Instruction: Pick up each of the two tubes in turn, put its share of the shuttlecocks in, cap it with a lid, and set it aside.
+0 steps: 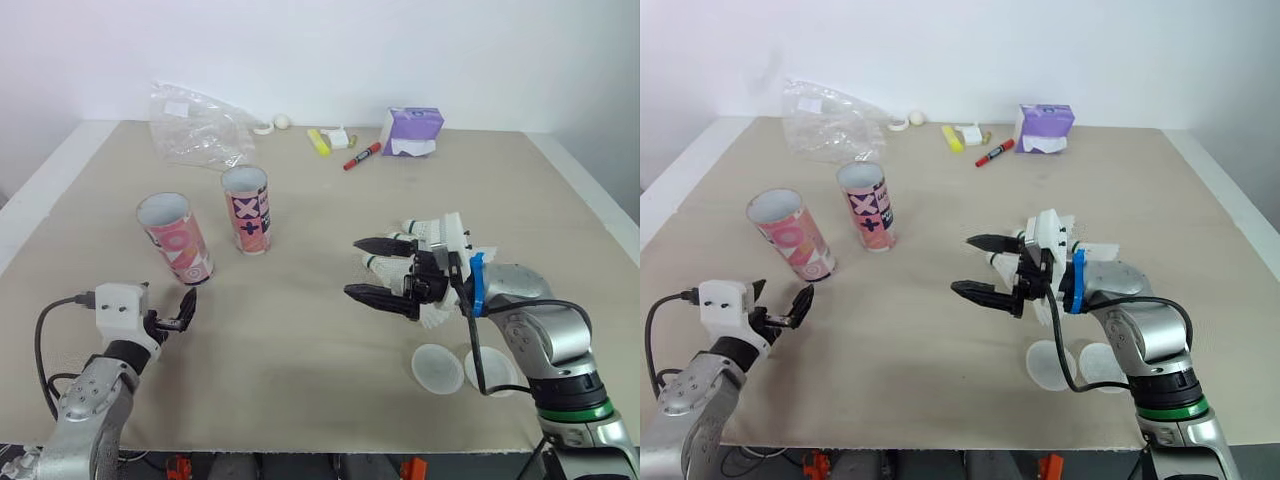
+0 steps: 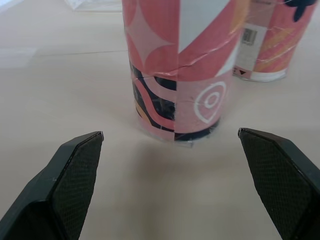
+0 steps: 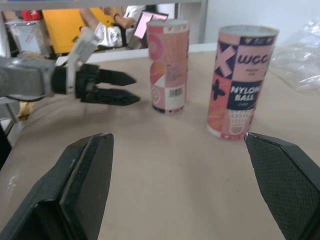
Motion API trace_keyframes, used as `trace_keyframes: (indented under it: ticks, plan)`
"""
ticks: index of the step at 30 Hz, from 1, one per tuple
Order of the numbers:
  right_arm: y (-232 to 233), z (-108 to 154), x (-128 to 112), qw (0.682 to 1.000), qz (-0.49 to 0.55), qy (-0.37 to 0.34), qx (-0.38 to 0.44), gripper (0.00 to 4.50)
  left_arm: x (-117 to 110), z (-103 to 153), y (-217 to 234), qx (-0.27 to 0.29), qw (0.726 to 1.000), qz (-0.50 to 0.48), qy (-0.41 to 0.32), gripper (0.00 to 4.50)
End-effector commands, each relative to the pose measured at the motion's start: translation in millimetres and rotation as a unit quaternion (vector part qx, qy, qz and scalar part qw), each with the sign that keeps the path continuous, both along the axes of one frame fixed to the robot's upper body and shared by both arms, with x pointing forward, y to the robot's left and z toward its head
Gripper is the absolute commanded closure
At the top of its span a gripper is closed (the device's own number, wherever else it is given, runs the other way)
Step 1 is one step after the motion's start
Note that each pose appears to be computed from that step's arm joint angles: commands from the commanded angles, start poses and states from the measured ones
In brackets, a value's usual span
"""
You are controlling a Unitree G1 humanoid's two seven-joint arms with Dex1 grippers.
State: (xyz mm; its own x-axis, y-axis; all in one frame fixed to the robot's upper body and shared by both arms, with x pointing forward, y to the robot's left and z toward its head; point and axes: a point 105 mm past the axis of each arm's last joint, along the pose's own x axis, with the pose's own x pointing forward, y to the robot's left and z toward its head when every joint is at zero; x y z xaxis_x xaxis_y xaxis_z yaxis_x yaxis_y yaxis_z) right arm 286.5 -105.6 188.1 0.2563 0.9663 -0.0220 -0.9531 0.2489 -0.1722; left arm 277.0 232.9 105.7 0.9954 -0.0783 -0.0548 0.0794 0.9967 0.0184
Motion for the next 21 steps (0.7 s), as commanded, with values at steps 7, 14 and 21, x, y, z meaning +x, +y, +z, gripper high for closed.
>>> trace_keyframes:
  ticks: [7,14,21]
  plan:
    - [-4,7,-2,1.0,-0.009,-0.028,-0.003,0.02,26,11,4,0.017,0.999,-0.035,-0.025,0.0]
    - [-6,6,-3,0.999,-0.018,-0.029,-0.005,0.02,49,15,-2,0.041,0.995,-0.084,-0.04,0.0]
    - [-6,5,-6,0.999,-0.02,-0.03,-0.007,0.02,68,10,0,0.049,0.992,-0.109,-0.041,0.0]
